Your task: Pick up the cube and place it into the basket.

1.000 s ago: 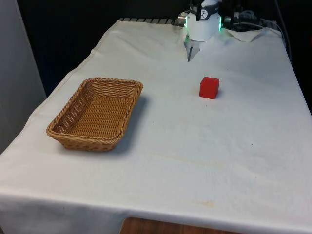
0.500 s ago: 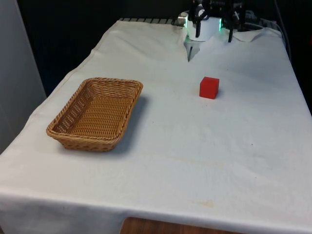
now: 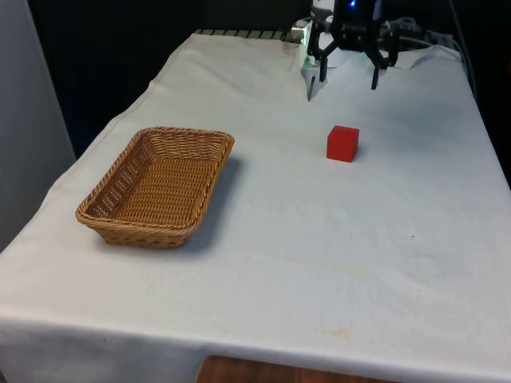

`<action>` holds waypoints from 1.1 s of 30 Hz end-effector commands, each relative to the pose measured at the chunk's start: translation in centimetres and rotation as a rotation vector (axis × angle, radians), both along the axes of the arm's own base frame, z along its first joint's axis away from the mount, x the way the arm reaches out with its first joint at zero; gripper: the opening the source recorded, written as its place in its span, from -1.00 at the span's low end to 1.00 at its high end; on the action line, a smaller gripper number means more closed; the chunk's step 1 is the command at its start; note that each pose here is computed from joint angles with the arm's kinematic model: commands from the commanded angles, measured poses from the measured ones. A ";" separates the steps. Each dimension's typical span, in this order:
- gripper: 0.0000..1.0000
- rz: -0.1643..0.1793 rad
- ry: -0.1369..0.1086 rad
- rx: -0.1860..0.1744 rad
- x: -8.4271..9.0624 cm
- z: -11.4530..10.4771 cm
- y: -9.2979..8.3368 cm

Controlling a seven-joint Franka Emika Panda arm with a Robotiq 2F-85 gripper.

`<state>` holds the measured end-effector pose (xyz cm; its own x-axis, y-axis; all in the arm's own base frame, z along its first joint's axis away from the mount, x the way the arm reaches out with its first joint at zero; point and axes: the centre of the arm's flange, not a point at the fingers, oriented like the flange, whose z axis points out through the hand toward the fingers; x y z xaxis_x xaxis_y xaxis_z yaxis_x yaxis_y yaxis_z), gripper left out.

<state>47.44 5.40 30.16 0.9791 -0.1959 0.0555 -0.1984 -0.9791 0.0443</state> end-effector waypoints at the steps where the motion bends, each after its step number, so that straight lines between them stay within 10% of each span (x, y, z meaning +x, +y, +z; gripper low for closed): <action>1: 1.00 -0.002 -0.006 0.005 -0.1 -0.3 0.1; 33: 1.00 -0.002 0.028 -0.007 -0.1 -3.6 -0.1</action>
<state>47.34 5.26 26.42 0.9797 -0.1986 0.0285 -0.2000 -0.9782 0.0568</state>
